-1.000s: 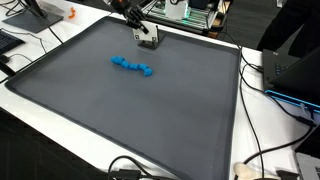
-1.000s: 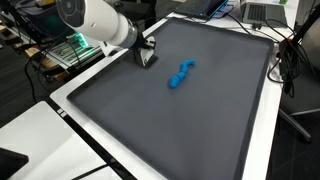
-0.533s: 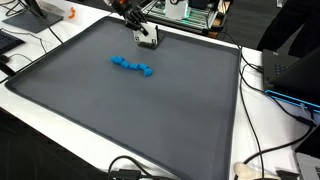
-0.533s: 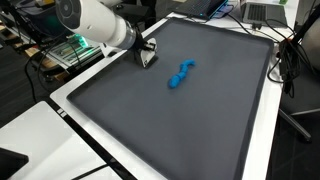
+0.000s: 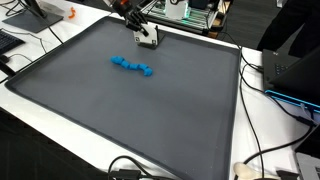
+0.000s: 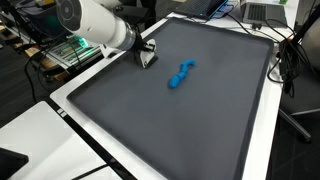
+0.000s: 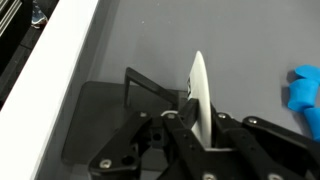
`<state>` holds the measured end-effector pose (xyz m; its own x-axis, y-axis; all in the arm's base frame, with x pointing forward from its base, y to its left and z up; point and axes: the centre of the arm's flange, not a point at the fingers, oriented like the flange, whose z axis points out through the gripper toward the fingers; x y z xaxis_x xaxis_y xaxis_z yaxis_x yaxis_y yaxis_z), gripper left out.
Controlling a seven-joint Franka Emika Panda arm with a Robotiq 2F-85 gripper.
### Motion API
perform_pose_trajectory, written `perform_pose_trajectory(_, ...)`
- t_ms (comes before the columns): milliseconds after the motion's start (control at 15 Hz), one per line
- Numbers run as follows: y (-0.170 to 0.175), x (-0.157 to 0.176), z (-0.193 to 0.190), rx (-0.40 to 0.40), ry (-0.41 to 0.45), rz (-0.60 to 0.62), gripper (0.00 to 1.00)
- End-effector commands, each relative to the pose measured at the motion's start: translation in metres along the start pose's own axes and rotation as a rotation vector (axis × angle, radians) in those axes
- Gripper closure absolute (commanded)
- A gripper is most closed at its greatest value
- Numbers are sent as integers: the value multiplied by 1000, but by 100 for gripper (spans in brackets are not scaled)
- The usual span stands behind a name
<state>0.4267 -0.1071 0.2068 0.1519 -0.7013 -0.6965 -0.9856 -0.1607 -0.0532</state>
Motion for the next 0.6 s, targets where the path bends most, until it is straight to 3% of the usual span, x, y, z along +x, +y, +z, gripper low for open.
perform_pose_trajectory(0, 5, 6, 7, 26, 16, -3, 98)
perform_pose_trajectory(533, 4, 13, 11, 49, 21, -10, 98)
